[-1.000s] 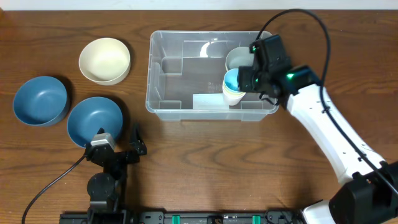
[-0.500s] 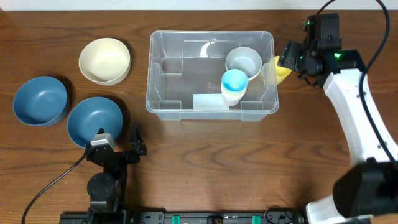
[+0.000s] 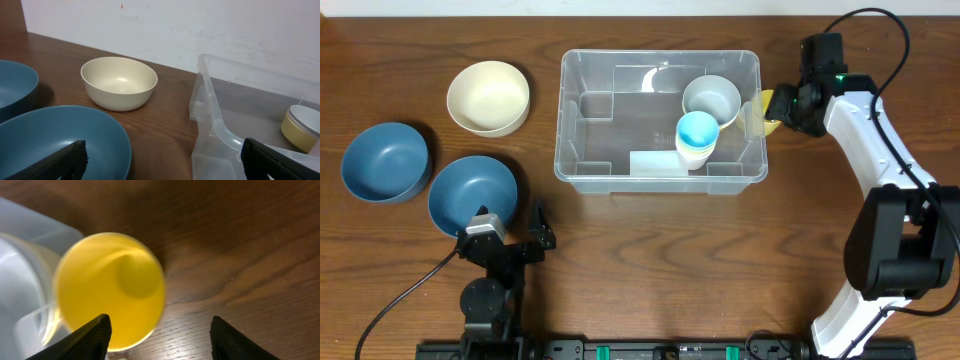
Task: Pack container
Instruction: 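Move the right gripper to the last yellow cup and grasp it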
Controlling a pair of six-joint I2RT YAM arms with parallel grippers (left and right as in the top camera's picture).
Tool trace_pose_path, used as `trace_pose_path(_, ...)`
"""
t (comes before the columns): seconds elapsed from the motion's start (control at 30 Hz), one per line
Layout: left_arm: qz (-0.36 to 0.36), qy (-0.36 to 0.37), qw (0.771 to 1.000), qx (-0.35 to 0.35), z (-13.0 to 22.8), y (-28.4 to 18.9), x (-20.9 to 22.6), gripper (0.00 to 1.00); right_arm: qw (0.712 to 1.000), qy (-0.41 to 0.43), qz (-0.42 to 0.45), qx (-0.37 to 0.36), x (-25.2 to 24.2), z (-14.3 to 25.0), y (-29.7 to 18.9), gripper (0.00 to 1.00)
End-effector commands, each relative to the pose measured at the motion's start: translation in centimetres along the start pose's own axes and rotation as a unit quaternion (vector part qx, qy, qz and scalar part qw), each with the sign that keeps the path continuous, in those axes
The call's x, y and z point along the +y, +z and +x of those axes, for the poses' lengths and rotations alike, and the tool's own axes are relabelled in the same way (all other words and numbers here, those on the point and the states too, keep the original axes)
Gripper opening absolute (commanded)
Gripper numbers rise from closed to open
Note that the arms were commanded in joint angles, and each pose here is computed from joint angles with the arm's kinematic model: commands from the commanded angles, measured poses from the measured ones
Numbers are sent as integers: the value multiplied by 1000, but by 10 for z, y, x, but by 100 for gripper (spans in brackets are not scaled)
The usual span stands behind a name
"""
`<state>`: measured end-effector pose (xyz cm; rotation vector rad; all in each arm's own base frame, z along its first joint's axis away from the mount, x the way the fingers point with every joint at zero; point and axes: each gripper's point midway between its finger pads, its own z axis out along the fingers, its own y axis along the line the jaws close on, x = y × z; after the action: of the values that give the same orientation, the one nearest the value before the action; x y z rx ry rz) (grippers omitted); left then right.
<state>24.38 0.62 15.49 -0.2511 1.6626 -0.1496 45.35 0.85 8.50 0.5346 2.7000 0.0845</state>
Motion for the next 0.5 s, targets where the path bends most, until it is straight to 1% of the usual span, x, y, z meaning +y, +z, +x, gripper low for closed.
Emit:
trace_pose_path(0.0, -9, -3, 1000, 22, 18, 2, 6, 98, 1000, 18, 12, 4, -10, -3, 8, 57)
trace_pose_path(0.1, -9, -3, 1000, 22, 18, 2, 6, 98, 1000, 20, 18, 16, -14, 2, 17, 50)
trace_pose_path(0.3, -9, -3, 1000, 22, 18, 2, 6, 98, 999, 20, 24, 30, -16, 8, 29, 42)
trace_pose_path(0.47, -9, -3, 1000, 22, 18, 2, 6, 98, 999, 20, 23, 28, -16, 7, 29, 26)
